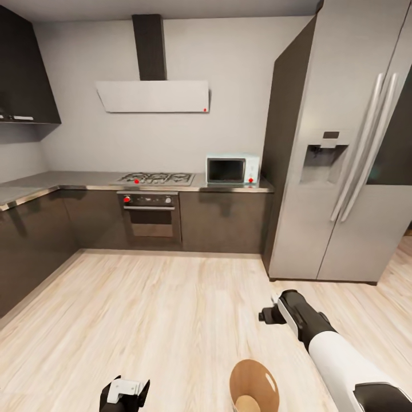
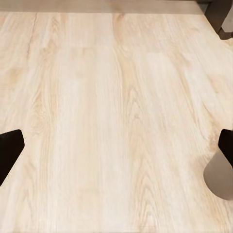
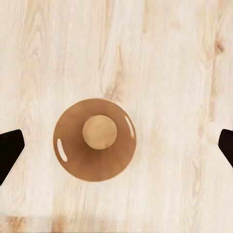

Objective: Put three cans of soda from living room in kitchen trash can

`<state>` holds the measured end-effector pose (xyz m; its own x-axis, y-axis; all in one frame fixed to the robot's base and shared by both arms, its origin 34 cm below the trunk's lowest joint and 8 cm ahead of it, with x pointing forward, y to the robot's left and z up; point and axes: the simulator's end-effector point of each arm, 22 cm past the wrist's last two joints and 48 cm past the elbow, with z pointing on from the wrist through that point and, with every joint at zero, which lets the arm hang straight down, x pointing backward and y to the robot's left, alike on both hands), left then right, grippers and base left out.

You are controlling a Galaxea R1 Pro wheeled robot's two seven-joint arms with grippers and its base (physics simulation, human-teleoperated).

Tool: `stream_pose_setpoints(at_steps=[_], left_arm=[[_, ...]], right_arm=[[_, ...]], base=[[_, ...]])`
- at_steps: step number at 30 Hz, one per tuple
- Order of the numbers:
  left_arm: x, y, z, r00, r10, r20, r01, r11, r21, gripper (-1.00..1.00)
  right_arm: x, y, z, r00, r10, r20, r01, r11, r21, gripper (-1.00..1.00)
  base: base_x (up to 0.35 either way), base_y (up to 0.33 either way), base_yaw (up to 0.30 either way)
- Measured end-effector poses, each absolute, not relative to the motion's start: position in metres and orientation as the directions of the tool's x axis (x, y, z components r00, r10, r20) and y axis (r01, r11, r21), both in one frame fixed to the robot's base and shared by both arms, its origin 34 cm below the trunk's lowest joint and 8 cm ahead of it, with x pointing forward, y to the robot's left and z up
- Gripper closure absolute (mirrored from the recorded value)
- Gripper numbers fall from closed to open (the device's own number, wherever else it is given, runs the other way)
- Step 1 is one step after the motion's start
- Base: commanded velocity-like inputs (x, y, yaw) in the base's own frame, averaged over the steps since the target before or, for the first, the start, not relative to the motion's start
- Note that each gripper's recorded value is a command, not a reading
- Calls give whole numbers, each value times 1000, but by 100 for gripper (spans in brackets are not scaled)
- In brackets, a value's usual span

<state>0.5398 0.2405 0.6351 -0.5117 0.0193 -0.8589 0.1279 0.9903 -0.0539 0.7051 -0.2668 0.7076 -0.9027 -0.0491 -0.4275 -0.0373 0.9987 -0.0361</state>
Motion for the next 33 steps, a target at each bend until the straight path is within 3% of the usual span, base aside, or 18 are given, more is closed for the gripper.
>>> stream_pose_setpoints(at_steps=[18, 33], left_arm=[[540, 241, 632, -513, 12, -858, 120, 991, -58, -100], [538, 239, 604, -519, 18, -855, 130, 990, -58, -100]], right_arm=[[705, -269, 704, -900, -42, -433, -46, 999, -2, -100], [685, -333, 663, -916, 92, -390, 85, 996, 34, -100]], base=[[36, 37, 0], [0, 0, 0]])
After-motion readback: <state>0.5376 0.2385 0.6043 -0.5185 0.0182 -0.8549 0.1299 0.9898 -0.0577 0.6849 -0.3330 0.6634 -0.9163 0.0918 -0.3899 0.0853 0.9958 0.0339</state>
